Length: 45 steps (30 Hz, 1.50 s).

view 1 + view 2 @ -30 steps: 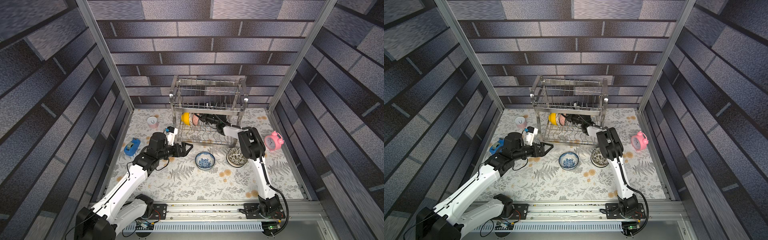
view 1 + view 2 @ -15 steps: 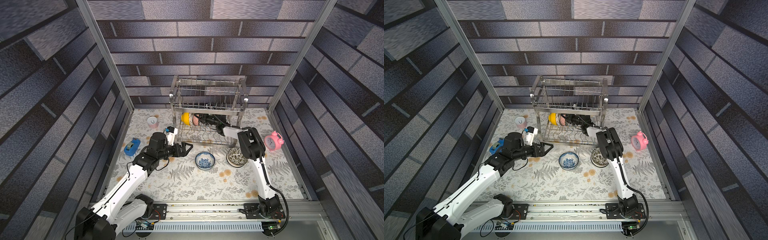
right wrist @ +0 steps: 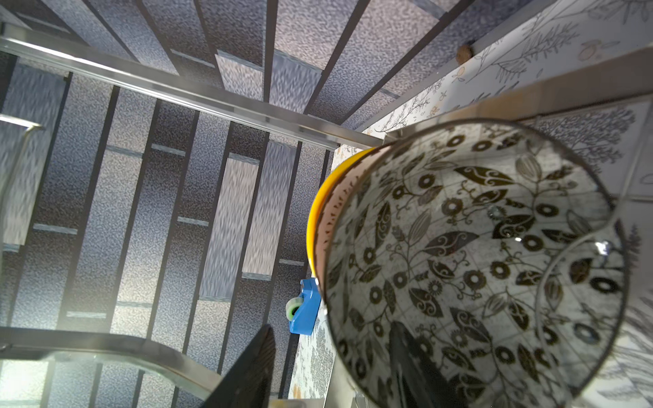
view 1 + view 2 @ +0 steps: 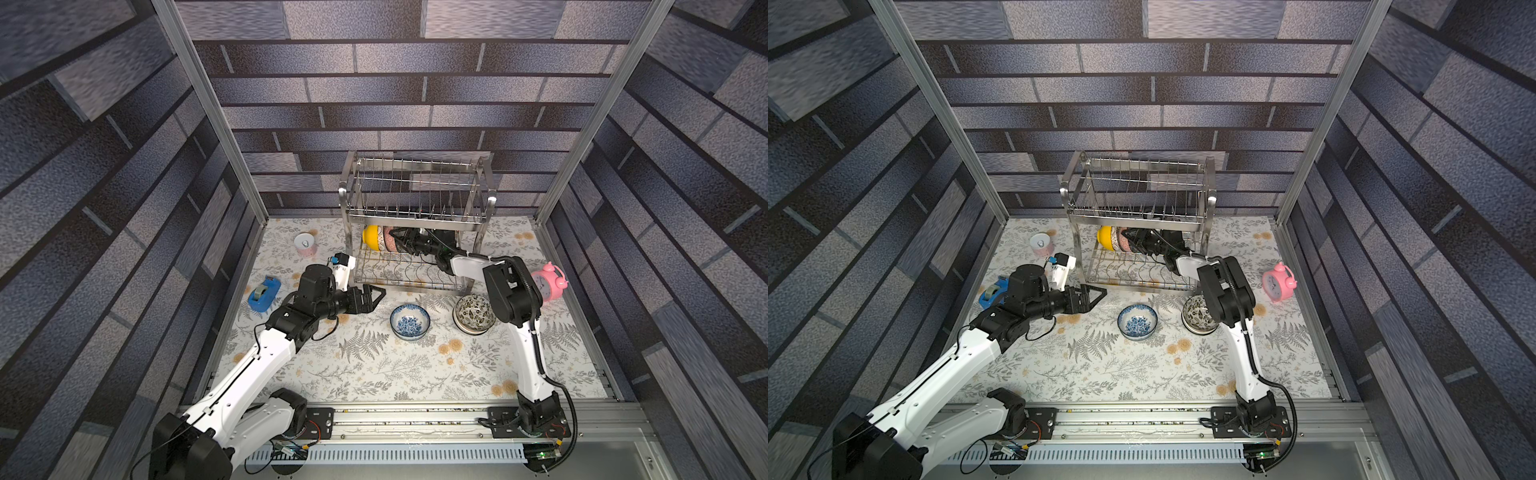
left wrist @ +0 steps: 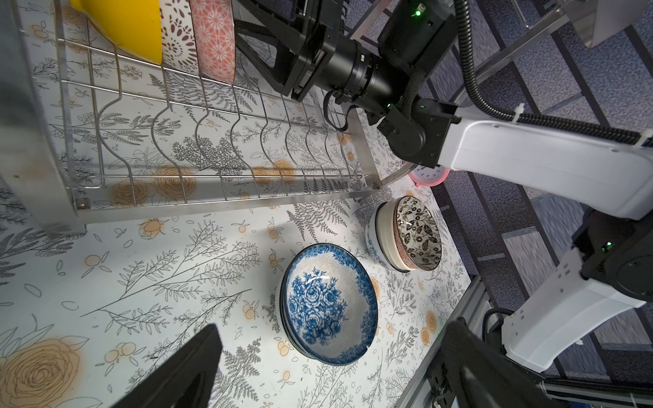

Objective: Load bowls into a dish rack
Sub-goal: Place the bowl in the dish rack, then pick up the bowl from the bowl.

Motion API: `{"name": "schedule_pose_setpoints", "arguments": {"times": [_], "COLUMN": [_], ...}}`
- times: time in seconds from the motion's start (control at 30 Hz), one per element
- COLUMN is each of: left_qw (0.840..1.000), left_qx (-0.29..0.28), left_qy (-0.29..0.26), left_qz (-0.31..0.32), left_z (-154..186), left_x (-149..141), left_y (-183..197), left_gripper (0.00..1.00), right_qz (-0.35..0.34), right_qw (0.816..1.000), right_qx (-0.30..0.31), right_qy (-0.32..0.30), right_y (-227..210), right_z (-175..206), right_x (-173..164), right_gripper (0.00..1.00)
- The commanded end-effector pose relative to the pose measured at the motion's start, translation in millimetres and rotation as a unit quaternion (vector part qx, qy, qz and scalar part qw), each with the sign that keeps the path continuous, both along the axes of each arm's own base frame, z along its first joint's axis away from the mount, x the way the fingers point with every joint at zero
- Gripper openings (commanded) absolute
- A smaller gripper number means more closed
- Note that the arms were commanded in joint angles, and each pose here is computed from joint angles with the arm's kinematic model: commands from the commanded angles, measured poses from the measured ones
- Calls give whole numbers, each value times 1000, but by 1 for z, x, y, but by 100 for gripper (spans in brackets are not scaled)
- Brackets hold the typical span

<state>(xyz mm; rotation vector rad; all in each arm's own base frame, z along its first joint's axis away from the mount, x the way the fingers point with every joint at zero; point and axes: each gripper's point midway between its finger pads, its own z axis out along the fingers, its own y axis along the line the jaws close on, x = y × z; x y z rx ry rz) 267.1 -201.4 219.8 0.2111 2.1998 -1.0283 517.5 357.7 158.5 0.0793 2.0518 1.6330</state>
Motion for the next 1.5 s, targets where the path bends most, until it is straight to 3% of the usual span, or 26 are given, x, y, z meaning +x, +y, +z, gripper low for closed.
{"name": "schedule_pose_setpoints", "arguments": {"times": [0.0,0.37,0.6,0.77,1.3,1.47], "left_qw": [1000,999,999,998,997,997], "left_qx": [13,19,25,29,41,45], "left_qy": [-20,-13,6,20,29,33], "left_qz": [-5,-29,-42,-50,-61,-59], "left_z": [7,5,-2,-10,-22,-25], "left_x": [2,2,6,6,3,0], "left_y": [0,-5,-11,-15,-25,-24], "left_gripper": [100,100,100,100,99,100], "right_qz": [-5,-4,-5,3,30,38], "right_qw": [999,996,988,985,981,970], "right_qx": [-6,-63,-143,-165,-187,-229], "right_qy": [-37,-55,-59,-50,-45,-74], "right_y": [-6,-30,-51,-59,-66,-65], "right_z": [28,40,31,20,-1,4], "right_x": [-8,-53,-86,-104,-161,-184], "right_gripper": [59,81,90,100,100,100]}}
